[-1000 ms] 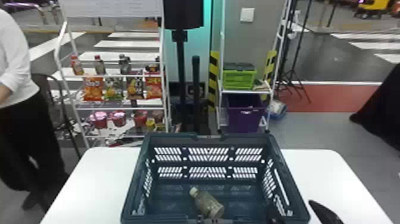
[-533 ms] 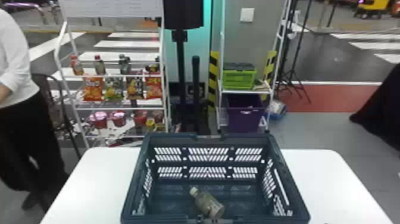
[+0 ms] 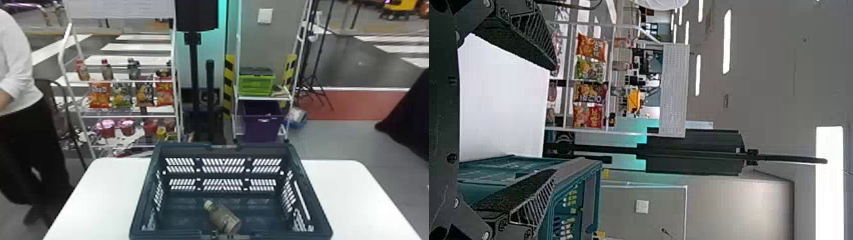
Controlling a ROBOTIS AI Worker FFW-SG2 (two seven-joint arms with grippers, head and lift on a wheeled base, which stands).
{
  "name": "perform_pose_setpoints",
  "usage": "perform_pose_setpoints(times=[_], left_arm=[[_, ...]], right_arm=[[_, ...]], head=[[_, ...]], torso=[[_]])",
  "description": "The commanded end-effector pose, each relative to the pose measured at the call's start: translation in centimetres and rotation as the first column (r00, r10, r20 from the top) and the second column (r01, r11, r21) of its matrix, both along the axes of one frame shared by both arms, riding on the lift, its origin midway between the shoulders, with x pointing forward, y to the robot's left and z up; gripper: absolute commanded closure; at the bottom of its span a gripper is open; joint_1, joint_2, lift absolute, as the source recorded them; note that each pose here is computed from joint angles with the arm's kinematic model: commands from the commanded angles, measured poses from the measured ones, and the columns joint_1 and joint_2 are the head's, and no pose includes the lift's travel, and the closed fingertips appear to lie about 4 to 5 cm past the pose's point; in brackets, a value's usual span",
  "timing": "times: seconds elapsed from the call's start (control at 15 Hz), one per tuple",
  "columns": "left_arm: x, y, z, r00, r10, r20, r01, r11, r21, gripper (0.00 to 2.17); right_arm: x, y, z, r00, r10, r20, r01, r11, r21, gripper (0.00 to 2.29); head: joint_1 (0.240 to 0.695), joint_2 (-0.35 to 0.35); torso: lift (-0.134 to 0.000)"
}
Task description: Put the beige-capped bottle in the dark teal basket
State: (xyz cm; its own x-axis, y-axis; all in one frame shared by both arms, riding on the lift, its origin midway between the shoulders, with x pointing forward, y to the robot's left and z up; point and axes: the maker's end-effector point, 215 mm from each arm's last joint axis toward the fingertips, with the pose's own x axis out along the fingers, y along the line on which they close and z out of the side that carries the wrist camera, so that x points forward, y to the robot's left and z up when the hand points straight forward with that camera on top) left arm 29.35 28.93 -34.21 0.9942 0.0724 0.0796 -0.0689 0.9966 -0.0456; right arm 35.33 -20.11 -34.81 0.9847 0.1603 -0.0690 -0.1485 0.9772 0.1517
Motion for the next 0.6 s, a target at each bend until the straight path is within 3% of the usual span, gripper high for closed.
perform_pose_setpoints(times=[0.0, 0.53], left_arm=[[0.0, 0.0, 0.2, 1.000, 0.003, 0.003, -0.003, 1.000, -0.002, 0.16], [-0.2, -1.4, 0.3, 1.000, -0.013, -0.005, 0.013, 1.000, -0.023, 0.16]], right_arm=[[-0.1, 0.0, 0.1, 1.000, 0.000, 0.001, 0.000, 1.000, -0.004, 0.05], [-0.8, -0.4, -0.3, 1.000, -0.003, -0.017, 0.002, 1.000, -0.021, 0.06]], head=[[0.499, 0.000], [0.499, 0.000]], torso=[[0.000], [0.000]])
